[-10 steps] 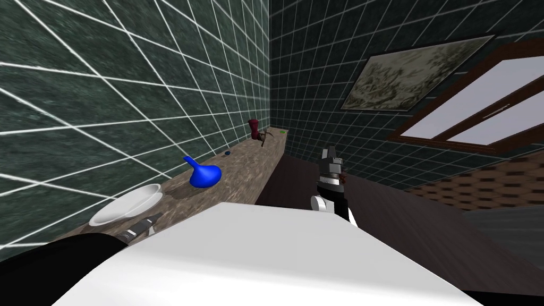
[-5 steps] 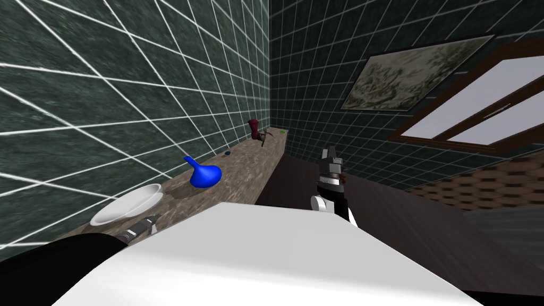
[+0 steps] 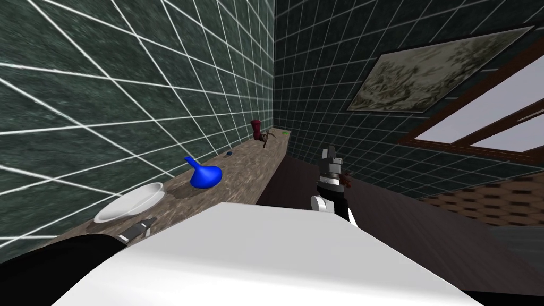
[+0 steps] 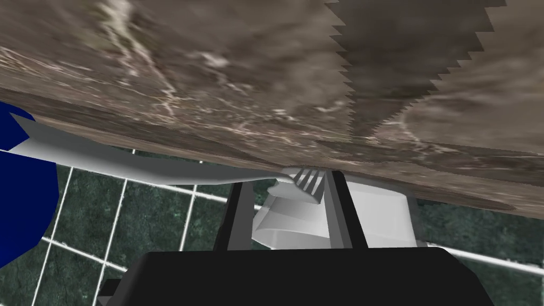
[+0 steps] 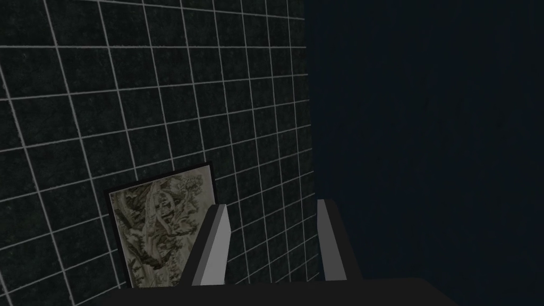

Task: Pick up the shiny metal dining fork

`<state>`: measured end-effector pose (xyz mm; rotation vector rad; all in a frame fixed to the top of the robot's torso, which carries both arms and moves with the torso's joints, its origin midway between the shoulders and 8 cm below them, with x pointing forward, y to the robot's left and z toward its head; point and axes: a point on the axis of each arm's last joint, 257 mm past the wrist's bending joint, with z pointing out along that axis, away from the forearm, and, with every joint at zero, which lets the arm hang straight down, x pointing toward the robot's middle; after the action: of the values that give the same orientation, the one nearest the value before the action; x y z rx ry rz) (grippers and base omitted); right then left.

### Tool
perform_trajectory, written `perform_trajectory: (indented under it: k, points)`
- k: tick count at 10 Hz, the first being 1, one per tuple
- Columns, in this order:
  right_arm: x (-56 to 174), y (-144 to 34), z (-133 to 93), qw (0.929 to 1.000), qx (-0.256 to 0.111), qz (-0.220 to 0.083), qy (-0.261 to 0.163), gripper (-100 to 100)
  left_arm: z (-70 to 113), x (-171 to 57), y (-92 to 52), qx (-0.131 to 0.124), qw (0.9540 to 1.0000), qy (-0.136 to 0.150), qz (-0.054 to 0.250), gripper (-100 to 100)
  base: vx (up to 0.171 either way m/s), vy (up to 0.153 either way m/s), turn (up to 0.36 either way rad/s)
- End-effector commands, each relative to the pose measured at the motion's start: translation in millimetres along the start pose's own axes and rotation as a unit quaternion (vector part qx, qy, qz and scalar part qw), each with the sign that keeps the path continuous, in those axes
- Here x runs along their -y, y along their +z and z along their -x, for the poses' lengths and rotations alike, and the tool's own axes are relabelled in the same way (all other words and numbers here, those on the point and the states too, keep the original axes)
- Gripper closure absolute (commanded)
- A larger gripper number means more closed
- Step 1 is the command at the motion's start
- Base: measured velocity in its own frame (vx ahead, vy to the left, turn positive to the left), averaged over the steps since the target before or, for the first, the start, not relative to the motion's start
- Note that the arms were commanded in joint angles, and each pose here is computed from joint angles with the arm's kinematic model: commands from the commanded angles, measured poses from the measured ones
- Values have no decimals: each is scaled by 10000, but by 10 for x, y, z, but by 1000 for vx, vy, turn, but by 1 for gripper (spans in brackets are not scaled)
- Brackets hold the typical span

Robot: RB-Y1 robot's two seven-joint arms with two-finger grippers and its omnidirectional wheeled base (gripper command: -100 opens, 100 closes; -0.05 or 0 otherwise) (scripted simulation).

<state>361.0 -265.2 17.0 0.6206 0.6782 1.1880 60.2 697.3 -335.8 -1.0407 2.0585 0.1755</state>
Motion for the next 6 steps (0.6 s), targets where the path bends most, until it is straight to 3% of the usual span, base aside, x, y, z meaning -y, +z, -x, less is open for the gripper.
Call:
perform_trajectory:
  k: [1,5,6]
  points:
    - [0,0,0,10000,0,0,0,0,-1,-7,-40,-9,10000,47,-47,100,54,-9,73]
    - [0,0,0,10000,0,0,0,0,7,-23,-104,-4,9999,93,-108,100,43,-10,58]
    - [0,0,0,10000,0,1,0,0,3,-24,-107,-8,9999,110,-112,0,0,0,0]
